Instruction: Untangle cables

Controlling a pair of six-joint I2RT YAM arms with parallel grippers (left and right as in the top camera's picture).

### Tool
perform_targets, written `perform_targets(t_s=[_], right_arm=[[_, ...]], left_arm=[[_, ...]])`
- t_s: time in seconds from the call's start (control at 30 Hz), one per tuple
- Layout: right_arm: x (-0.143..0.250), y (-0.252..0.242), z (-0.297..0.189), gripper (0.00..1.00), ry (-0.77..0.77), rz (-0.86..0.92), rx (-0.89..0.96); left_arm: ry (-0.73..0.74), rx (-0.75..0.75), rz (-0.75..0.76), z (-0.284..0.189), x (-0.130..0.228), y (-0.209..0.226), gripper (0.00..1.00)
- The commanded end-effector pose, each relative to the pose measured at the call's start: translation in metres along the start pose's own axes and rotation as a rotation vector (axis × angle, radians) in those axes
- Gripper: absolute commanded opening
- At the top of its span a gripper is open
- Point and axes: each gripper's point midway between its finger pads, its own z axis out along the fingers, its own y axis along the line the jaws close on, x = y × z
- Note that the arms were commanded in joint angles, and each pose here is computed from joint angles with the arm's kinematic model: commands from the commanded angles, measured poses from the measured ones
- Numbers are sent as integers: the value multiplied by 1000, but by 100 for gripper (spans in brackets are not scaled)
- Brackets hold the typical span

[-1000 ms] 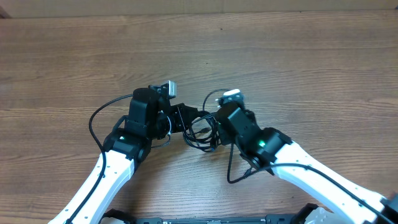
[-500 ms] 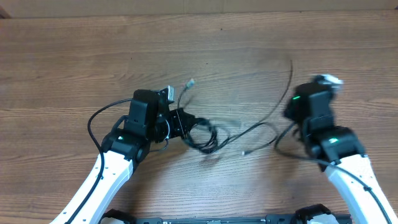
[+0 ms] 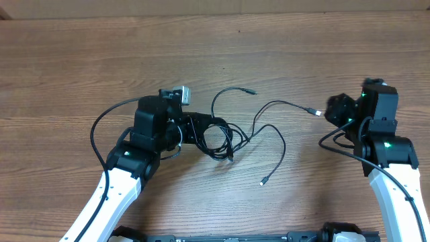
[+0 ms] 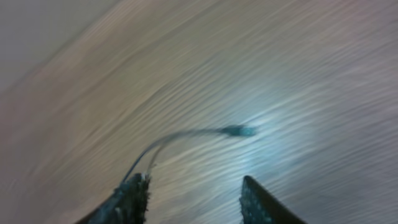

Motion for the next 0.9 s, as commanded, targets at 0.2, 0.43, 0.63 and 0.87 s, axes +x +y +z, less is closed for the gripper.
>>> perform_targets(t_s=[0.2,0.43,0.63,0.87], right_arm=[[58,115,-58,54,275,-252,-737],[85,138,-70,54,344,-323,-814],[107,149,-77,55,400,-373,-837],[123,149,-78,55,450,-389,-820]], left_arm=[[-60,104,70,-7,-17,-25,4],[-66,117,-113,-7,-21,-27,4],[-92,129,-199,-8,-28,-29,4],[-117,121,-161,-8,-33,-28,4]])
